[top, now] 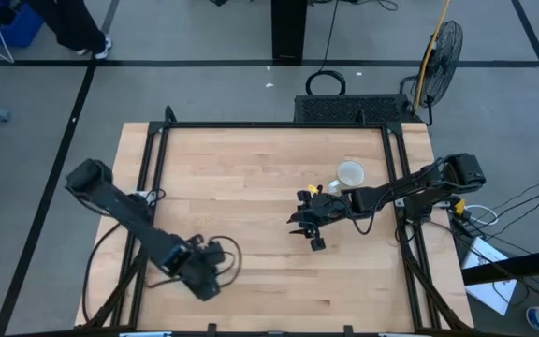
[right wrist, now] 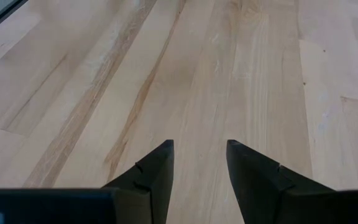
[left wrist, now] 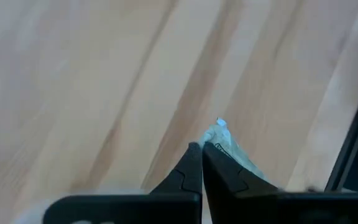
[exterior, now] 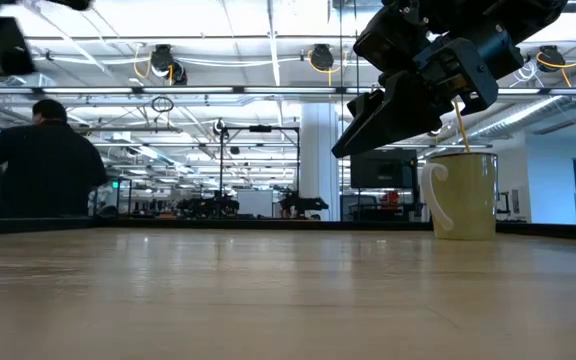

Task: Pick and place Stevia / Truvia into bins
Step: Put the stevia packet into the transparent bin

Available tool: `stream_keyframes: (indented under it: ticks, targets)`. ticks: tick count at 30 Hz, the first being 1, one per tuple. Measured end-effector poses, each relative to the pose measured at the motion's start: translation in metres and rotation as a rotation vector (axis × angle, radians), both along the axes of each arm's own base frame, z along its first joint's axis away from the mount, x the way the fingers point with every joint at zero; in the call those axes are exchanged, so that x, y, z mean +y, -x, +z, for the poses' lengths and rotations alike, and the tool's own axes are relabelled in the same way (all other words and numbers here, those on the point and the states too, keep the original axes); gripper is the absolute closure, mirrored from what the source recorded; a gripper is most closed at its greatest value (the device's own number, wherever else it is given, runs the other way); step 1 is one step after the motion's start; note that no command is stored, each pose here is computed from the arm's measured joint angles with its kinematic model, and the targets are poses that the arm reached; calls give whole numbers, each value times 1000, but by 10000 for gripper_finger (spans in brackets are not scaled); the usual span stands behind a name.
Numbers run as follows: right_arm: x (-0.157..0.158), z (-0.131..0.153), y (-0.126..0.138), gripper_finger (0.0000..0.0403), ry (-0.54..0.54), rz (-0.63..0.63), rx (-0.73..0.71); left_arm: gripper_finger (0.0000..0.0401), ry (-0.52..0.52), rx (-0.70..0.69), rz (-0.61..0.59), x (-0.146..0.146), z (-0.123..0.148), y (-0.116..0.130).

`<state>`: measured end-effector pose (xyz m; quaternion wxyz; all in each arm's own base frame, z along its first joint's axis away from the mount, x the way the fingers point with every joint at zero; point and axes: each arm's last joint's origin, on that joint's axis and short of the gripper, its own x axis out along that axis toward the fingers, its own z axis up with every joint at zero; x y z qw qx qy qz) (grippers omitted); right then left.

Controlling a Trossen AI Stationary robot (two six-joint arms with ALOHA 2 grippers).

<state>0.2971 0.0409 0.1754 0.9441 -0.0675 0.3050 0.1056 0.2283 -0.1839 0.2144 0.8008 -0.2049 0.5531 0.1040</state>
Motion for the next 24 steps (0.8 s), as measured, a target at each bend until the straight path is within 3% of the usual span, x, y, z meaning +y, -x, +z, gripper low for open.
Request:
stream_keyframes:
  ticks: [4, 10, 19, 24]
  targets:
    - [0, 0, 0, 261, 0, 0, 0, 396, 5, 92, 76, -2, 11, 28]
    - [0, 0, 0, 261, 0, 0, 1, 395, -19, 265, 152, -16, 5, 63]
    - [0, 0, 0, 261, 0, -1, 1, 394, -42, 280, 252, -32, -8, 72]
    - [0, 0, 0, 261, -19, -15, 5, 369, -101, 309, 267, -33, -21, 69]
